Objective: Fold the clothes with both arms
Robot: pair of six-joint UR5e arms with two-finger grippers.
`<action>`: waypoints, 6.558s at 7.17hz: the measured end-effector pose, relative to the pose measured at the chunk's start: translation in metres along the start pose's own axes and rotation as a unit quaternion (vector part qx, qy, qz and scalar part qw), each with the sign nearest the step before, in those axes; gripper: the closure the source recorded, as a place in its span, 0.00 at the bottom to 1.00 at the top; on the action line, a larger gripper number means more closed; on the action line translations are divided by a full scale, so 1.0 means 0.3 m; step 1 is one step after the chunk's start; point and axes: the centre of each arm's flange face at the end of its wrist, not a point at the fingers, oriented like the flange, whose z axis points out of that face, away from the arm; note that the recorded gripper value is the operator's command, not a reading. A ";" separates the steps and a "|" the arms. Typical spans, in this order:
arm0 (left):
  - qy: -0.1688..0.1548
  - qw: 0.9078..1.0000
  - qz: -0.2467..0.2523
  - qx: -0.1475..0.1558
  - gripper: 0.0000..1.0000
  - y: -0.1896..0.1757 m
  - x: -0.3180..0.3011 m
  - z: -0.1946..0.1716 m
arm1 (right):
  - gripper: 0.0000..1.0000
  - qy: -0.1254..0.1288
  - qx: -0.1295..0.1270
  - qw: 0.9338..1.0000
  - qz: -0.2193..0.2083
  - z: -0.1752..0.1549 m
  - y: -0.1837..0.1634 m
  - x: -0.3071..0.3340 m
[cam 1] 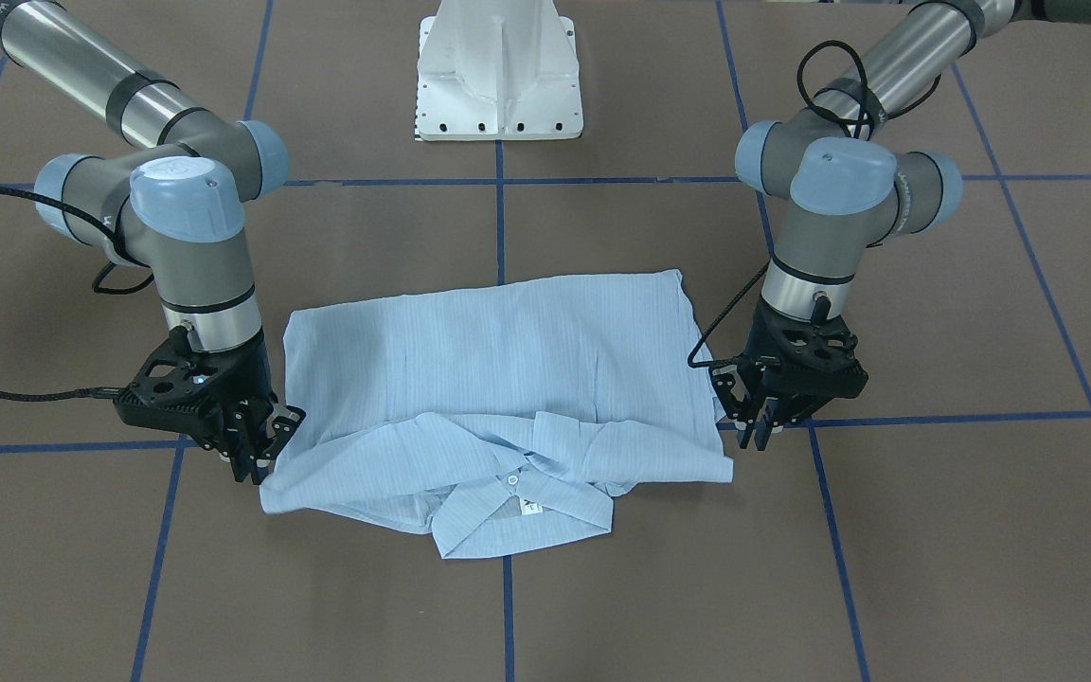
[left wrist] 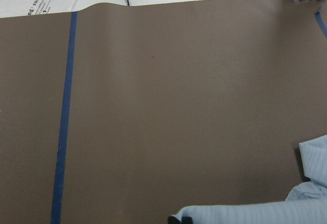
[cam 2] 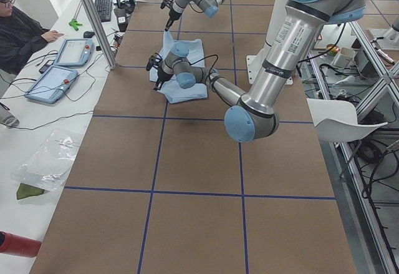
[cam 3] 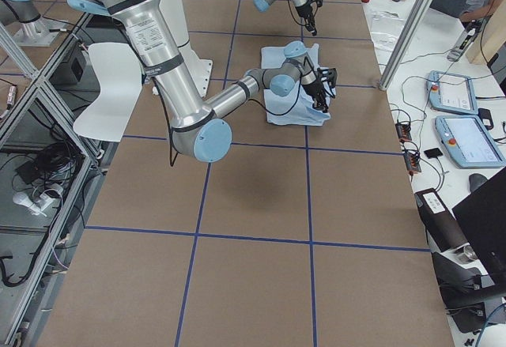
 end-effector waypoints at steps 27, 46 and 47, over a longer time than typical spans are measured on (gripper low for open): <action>-0.048 0.996 0.064 -0.031 1.00 0.210 -0.300 0.003 | 0.00 -0.062 -0.032 0.998 0.008 -0.174 0.100 -0.135; 0.027 0.997 0.075 0.023 0.00 -0.260 -0.407 0.046 | 0.20 0.058 -0.057 0.970 0.229 -0.185 0.789 -0.785; 0.027 0.997 0.075 0.022 0.00 -0.256 -0.404 0.050 | 0.20 0.066 -0.058 0.970 0.229 -0.183 0.813 -0.787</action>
